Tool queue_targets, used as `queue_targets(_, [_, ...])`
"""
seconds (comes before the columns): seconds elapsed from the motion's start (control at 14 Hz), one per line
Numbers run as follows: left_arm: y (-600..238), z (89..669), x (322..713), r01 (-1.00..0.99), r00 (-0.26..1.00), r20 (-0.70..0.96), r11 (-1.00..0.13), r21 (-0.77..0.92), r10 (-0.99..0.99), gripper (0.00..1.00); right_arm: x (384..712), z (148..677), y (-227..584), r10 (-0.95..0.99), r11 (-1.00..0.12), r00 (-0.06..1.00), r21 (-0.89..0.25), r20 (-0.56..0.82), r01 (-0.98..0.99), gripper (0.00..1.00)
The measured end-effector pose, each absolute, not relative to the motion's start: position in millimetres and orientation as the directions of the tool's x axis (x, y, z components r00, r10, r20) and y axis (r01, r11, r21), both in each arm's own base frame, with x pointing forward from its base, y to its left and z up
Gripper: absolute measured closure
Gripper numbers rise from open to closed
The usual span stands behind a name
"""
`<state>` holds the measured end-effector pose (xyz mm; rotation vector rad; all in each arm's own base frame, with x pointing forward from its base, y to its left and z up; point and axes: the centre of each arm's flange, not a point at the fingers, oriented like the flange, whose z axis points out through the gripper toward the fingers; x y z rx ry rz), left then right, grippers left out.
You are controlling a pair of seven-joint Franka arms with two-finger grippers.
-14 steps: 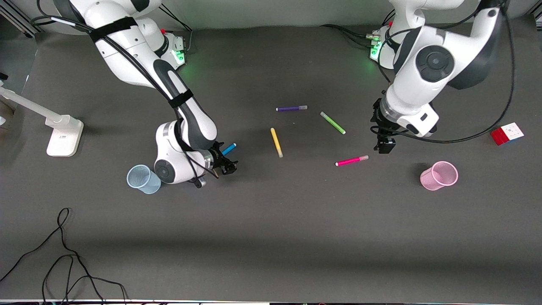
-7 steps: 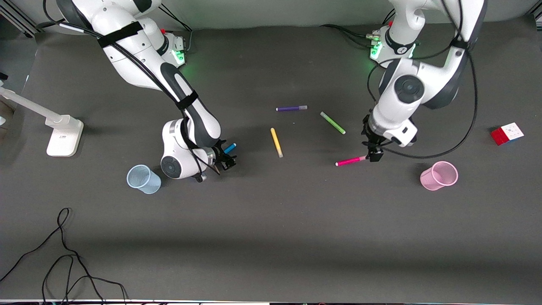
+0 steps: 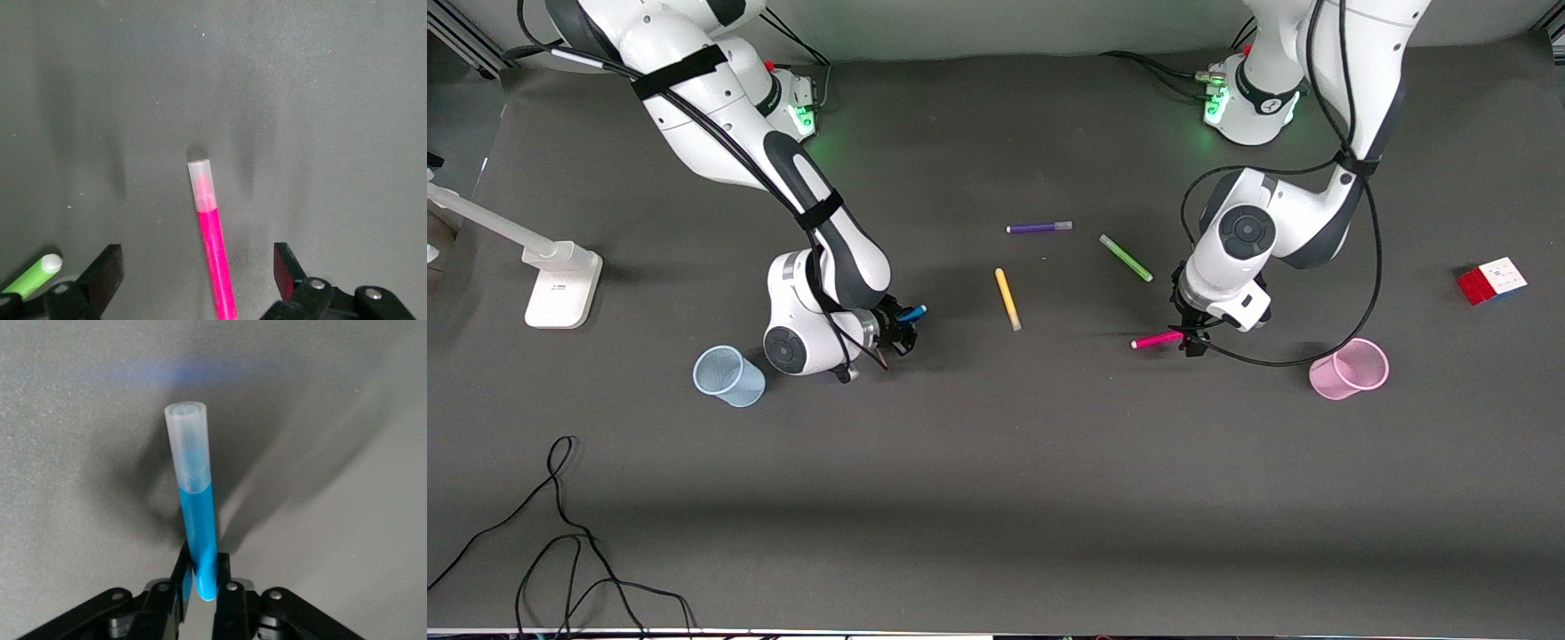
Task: Place pink and blue markers in matching cups
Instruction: 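Grasp the blue marker with the right gripper while the left gripper grasps the pink marker, then lift the blue marker with the right gripper and drop it into the blue cup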
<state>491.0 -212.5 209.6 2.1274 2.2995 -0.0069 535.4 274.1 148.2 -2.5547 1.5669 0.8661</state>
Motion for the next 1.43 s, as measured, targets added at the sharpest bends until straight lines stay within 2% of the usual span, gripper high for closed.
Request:
queue_targets(0.21, [-214.0,197.6,491.7,0.997,-0.071,-0.017,0.071,0.008,0.997,0.0,537.1,151.7,273.8,-0.815,-0.497,0.338,0.269,-0.471,-0.825,0.83])
queue_targets(0.43, [-214.9,184.9,493.2,0.998,-0.064,-0.012,0.064,-0.002,0.998,0.0,564.5,198.9,265.7,-0.802,-0.508,0.333,0.271,-0.496,-0.818,0.83])
queue_targets(0.71, [-216.7,176.1,496.8,0.998,-0.064,-0.016,0.064,-0.007,0.998,0.0,621.5,340.9,206.7,-0.788,-0.514,0.334,0.253,-0.517,-0.82,0.83])
queue_targets(0.79, [-216.7,175.5,496.7,0.998,-0.064,-0.016,0.064,-0.008,0.998,0.0,630.7,381.0,182.4,-0.783,-0.519,0.343,0.242,-0.518,-0.82,0.83])
queue_targets(0.93, [-216.5,175.2,496.8,0.998,-0.065,-0.015,0.065,-0.009,0.998,0.06,635.9,454.9,118.6,-0.726,-0.572,0.389,0.183,-0.568,-0.8,0.83])
queue_targets(1.0, [-216.5,175.3,496.9,0.998,-0.065,-0.015,0.065,-0.009,0.998,0.19,634.0,481.0,81.1,-0.692,-0.592,0.408,0.145,-0.596,-0.793,0.83])
queue_targets(1.14, [-216.4,175.3,496.9,0.998,-0.065,-0.015,0.065,-0.008,0.998,0.44,629.6,498.9,21.4,-0.615,-0.643,0.474,0.054,-0.63,-0.764,0.83])
queue_targets(1.29, [-216.7,177.1,499.2,0.998,-0.066,-0.018,0.066,-0.002,0.998,0.66,629.7,481.2,-3.8,-0.509,-0.719,0.558,-0.033,-0.656,-0.694,0.83])
queue_targets(1.36, [-216.8,177.5,499.7,0.998,-0.066,-0.019,0.066,0.0,0.998,0.78,629.2,463.3,-10.8,-0.466,-0.743,0.567,-0.047,-0.679,-0.667,0.83])
queue_targets(1.43, [-216.8,177.7,500.1,0.998,-0.065,-0.019,0.065,0.001,0.998,0.82,628.5,442.1,-16.8,-0.425,-0.764,0.567,-0.056,-0.706,-0.643,0.83])
